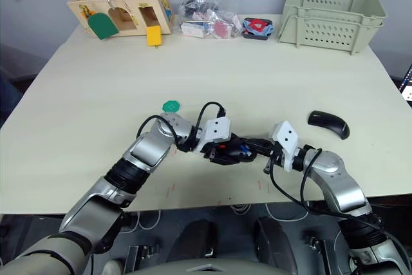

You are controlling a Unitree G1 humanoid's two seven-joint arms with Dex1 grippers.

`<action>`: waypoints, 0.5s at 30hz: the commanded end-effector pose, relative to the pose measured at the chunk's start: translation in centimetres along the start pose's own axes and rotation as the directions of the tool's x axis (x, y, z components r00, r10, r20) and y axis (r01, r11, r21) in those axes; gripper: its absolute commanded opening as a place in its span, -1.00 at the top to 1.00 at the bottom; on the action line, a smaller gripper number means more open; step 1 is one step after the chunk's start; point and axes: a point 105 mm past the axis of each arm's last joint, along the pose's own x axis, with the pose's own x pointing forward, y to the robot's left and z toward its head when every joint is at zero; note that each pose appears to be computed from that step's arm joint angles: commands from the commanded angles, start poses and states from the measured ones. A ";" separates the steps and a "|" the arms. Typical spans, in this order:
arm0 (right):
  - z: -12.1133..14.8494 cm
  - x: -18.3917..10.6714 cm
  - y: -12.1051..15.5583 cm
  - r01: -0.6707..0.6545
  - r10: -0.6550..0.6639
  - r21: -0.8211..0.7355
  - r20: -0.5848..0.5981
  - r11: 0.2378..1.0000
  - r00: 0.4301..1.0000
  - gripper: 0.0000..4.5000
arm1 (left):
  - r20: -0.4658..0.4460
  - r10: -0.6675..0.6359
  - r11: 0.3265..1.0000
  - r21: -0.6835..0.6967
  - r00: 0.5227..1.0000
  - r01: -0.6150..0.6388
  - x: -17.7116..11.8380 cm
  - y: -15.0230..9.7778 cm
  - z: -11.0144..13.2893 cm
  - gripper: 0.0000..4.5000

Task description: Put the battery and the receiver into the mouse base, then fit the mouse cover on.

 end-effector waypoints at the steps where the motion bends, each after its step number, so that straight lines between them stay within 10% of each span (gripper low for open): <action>1: 0.7 0.2 0.0 -0.007 0.008 -0.030 0.026 1.000 1.000 0.99 | -0.082 -0.066 0.995 -0.075 0.994 0.060 0.8 -1.5 -2.6 -0.30; 15: -2.9 0.3 0.0 -0.007 0.006 -0.007 -0.140 1.000 0.990 0.99 | -0.081 -0.068 0.995 -0.079 0.994 0.062 0.8 -1.6 -2.6 -0.30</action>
